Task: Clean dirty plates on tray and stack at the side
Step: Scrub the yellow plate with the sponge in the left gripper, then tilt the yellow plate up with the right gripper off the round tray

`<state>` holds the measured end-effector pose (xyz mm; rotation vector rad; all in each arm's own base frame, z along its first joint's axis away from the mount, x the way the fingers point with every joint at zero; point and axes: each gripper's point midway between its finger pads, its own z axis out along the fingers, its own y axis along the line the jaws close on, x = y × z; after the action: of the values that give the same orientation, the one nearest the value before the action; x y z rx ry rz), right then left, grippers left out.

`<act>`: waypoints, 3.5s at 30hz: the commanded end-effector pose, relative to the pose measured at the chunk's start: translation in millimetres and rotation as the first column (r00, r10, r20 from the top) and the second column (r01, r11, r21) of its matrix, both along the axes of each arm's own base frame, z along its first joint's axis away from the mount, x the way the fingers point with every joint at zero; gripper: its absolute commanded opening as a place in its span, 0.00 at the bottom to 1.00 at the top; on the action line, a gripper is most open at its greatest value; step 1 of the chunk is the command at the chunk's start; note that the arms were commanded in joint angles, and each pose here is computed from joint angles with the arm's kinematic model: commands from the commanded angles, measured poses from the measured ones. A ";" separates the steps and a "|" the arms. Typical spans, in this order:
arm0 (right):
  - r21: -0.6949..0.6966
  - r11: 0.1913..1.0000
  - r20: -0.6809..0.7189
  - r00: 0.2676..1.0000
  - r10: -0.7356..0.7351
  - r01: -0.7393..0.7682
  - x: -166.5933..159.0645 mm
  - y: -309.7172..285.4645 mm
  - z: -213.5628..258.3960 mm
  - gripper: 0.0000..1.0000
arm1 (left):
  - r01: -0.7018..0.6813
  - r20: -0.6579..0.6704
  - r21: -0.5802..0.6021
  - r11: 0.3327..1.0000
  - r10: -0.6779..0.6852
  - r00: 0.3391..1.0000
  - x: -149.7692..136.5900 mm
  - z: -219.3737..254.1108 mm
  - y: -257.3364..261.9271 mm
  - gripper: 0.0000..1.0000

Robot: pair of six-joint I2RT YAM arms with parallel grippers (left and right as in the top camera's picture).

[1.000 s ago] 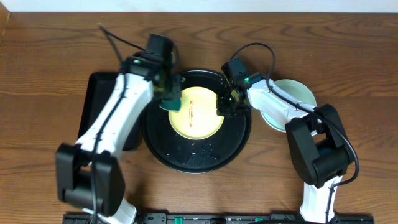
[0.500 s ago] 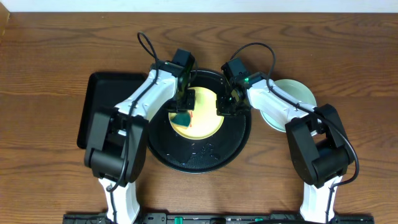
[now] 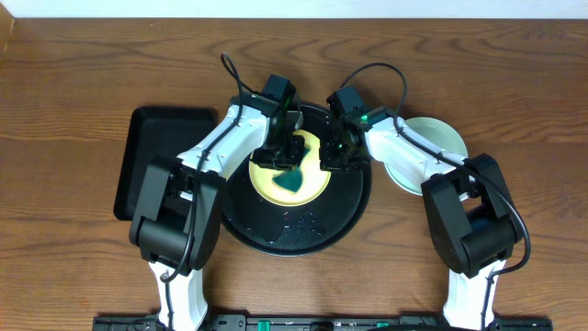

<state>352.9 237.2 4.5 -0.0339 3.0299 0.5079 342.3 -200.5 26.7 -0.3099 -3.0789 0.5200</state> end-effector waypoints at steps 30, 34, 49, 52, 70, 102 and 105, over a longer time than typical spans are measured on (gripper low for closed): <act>-0.040 0.999 -0.003 1.000 -0.012 0.012 -3.6 -6.3 -11.1 0.01 | 0.032 -0.033 0.094 0.995 -0.029 0.999 -15.0 11.5 19.2 0.07; -0.038 0.999 0.000 1.000 -0.012 0.012 -2.8 -5.8 -10.9 0.01 | 0.031 0.011 0.048 0.998 -0.032 0.999 -4.0 13.5 9.8 0.07; -0.038 0.999 -0.001 1.000 -0.012 0.012 -3.1 -6.0 -11.1 0.01 | -0.196 0.228 0.134 0.971 0.163 0.960 69.0 78.9 89.6 0.07; -0.037 0.999 0.001 1.000 -0.010 0.010 -2.8 -5.6 -10.7 0.01 | -0.273 0.248 0.124 0.954 0.236 0.940 71.6 101.2 117.7 0.08; -0.218 0.973 0.399 0.904 0.157 -0.073 25.7 -18.3 99.5 0.01 | -0.481 0.283 0.107 0.870 0.438 0.854 64.8 132.6 209.1 0.07; -0.577 0.588 0.811 0.314 0.493 0.567 -52.7 3.9 299.5 0.01 | -0.480 0.265 0.115 0.870 0.438 0.859 60.3 131.0 209.0 0.07; -0.583 0.583 0.806 0.314 0.502 0.565 -52.8 5.5 301.1 0.01 | -0.479 0.265 0.115 0.870 0.438 0.859 60.3 131.0 208.9 0.07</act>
<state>307.4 253.8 280.8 -0.2934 1.7318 -0.7379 401.5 6.0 153.2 0.4106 -3.3844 0.2256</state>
